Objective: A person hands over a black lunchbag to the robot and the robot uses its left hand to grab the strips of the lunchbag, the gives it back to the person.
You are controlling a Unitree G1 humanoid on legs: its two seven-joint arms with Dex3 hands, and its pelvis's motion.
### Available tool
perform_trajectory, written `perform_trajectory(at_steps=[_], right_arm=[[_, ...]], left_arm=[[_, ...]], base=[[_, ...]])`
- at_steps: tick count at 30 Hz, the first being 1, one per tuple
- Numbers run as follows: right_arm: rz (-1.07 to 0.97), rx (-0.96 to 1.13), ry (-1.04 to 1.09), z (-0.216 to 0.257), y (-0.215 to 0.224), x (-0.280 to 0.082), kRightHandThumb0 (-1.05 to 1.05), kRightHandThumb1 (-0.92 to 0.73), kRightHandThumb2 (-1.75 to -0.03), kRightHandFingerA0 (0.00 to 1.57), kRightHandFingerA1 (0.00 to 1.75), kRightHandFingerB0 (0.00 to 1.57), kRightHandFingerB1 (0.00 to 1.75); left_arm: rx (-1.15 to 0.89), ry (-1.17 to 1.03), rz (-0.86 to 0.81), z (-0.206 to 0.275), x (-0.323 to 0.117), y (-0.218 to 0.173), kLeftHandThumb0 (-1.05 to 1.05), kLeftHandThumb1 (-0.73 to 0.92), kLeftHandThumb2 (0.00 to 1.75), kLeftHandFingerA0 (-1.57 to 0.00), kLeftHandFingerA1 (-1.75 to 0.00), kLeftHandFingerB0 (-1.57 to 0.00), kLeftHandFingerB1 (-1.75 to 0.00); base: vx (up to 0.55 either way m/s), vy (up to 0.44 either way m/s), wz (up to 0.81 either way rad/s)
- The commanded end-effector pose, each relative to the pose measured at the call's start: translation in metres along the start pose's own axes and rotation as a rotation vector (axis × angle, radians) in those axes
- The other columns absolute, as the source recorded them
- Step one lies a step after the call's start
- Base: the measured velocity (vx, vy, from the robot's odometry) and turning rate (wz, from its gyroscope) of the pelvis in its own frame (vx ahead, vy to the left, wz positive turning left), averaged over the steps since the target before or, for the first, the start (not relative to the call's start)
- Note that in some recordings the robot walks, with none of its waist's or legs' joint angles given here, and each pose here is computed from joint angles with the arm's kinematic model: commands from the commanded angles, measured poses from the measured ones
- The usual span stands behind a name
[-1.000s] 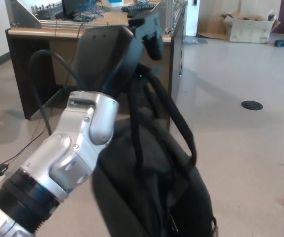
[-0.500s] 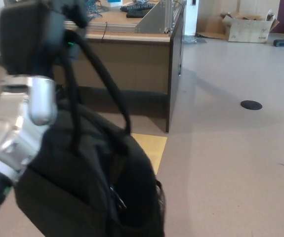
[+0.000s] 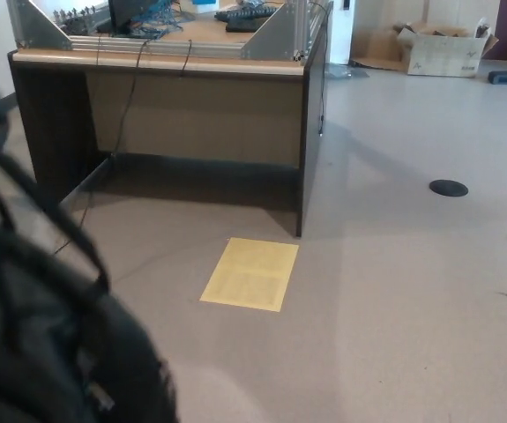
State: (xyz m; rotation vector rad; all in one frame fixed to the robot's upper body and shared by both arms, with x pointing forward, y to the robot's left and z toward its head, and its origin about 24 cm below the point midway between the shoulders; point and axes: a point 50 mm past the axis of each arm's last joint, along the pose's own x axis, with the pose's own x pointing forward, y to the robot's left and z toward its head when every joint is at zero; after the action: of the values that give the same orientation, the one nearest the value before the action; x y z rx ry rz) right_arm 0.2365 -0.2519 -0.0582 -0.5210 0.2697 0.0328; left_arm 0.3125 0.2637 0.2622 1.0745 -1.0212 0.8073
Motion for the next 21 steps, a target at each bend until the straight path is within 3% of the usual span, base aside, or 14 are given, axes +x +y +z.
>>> perform_trajectory(at_steps=[1,13,14,15,18,19,20,21], right_arm=[[-0.001,-0.015,0.000,-0.001,-0.009,-0.001,-0.76,-0.83,-0.66,0.46,0.48,0.41,0.42],[0.013,-0.019,0.018,-0.005,-0.005,-0.004,-0.71,-0.85,-0.65,0.45,0.45,0.42,0.41],[0.012,-0.021,0.013,-0.005,-0.005,-0.003,-0.76,-0.81,-0.67,0.46,0.47,0.41,0.41],[0.011,-0.025,0.011,-0.004,-0.005,-0.003,-0.74,-0.70,-1.10,0.44,0.60,0.31,0.51],[0.006,-0.029,0.012,-0.005,-0.007,-0.004,-0.74,-0.71,-1.11,0.43,0.59,0.31,0.51],[0.005,-0.034,0.012,-0.005,-0.007,-0.003,-0.74,-0.82,-0.67,0.46,0.47,0.41,0.41],[0.005,-0.036,0.013,-0.004,-0.007,-0.003,-0.74,-0.82,-0.67,0.46,0.47,0.41,0.41],[0.005,-0.032,0.014,-0.004,-0.007,-0.003,-0.74,-0.82,-0.67,0.46,0.46,0.41,0.41]], left_arm=[[-0.009,-0.157,0.180,-0.019,-0.016,0.042,-0.12,0.55,0.58,-0.92,-1.75,-0.67,-1.75],[0.019,-0.128,0.093,-0.043,-0.036,0.040,-0.09,0.53,0.59,-0.90,-1.75,-0.67,-1.75],[0.027,-0.123,0.083,-0.045,-0.044,0.039,-0.10,0.37,0.81,-1.22,-1.39,-1.04,-1.30],[0.027,-0.121,0.075,-0.046,-0.050,0.039,-0.10,0.54,0.55,-0.86,-1.75,-0.71,-1.71],[0.027,-0.115,0.061,-0.047,-0.062,0.039,-0.10,0.54,0.57,-0.88,-1.75,-0.68,-1.73],[0.026,-0.095,0.049,-0.050,-0.070,0.040,-0.10,0.36,0.80,-1.22,-1.38,-1.05,-1.29],[0.034,-0.084,0.048,-0.052,-0.075,0.040,-0.10,0.36,0.80,-1.22,-1.38,-1.05,-1.29],[0.049,-0.073,0.049,-0.053,-0.079,0.040,-0.08,0.52,0.56,-0.89,-1.75,-0.69,-1.73]], base=[[0.00,0.000,0.00],[0.00,0.000,0.00],[0.00,0.000,0.00],[0.00,0.000,0.00],[0.00,0.000,0.00],[0.00,0.000,0.00],[0.00,0.000,0.00],[0.00,0.000,0.00]])
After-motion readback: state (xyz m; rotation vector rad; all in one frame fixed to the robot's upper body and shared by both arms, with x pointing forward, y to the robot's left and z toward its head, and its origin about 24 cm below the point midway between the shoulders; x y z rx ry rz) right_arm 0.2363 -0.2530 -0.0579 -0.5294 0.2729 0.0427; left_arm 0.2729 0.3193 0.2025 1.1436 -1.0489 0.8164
